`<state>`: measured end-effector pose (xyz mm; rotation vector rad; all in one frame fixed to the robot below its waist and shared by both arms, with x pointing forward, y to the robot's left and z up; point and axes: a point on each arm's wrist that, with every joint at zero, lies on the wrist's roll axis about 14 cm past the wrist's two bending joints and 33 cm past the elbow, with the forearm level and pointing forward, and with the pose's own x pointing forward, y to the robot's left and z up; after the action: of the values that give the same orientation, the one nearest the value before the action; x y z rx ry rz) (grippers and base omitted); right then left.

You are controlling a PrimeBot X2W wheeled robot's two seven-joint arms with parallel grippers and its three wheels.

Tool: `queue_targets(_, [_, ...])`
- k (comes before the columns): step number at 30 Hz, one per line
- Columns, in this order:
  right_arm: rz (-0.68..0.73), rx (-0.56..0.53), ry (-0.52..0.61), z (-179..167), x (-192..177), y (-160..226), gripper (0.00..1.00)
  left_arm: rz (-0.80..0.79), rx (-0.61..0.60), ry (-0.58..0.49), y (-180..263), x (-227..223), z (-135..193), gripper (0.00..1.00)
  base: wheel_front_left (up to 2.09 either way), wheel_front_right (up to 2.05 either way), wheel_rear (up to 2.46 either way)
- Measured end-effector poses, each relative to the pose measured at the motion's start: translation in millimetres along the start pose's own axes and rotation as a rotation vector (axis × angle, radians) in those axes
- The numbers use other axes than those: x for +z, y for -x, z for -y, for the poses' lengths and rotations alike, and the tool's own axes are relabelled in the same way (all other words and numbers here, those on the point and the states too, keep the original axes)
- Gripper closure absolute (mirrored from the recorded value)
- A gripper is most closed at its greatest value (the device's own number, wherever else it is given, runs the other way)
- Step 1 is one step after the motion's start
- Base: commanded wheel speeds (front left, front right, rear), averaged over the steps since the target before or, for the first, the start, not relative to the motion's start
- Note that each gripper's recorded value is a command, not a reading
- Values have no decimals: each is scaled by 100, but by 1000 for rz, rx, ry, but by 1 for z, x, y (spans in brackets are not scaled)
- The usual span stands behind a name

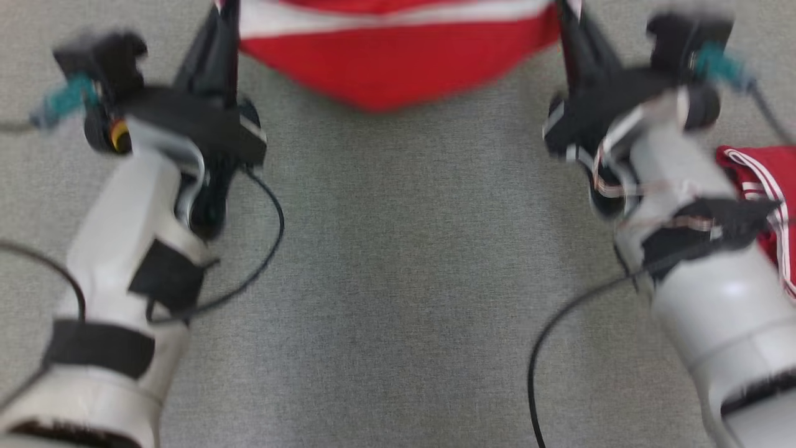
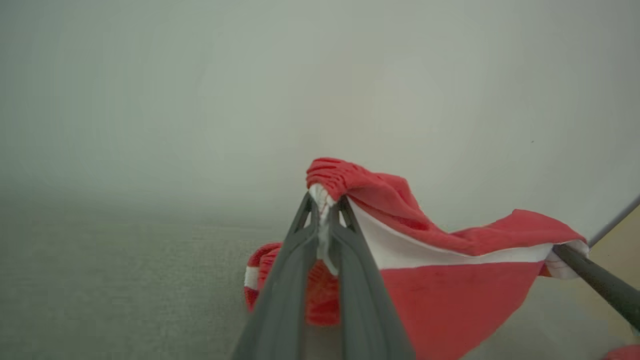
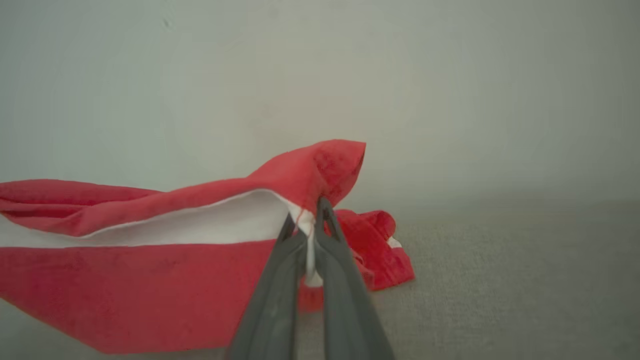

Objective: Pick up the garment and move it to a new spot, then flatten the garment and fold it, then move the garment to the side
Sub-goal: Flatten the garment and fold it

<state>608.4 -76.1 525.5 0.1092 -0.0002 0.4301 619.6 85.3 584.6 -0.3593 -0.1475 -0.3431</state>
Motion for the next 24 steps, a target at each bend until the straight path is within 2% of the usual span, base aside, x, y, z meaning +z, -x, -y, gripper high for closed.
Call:
queue_targets(5, [-55, 1, -99, -1, -40, 34, 100, 9, 13, 87, 35, -22, 1, 100, 0, 0, 0])
queue_targets(13, [-163, 14, -199, -16, -87, 110, 100, -56, -22, 137, 104, -55, 26, 100, 0, 0, 0])
queue_targets(24, [-213, -39, -245, -30, -99, 180, 100, -159, -7, 125, 169, -58, 39, 100, 0, 0, 0])
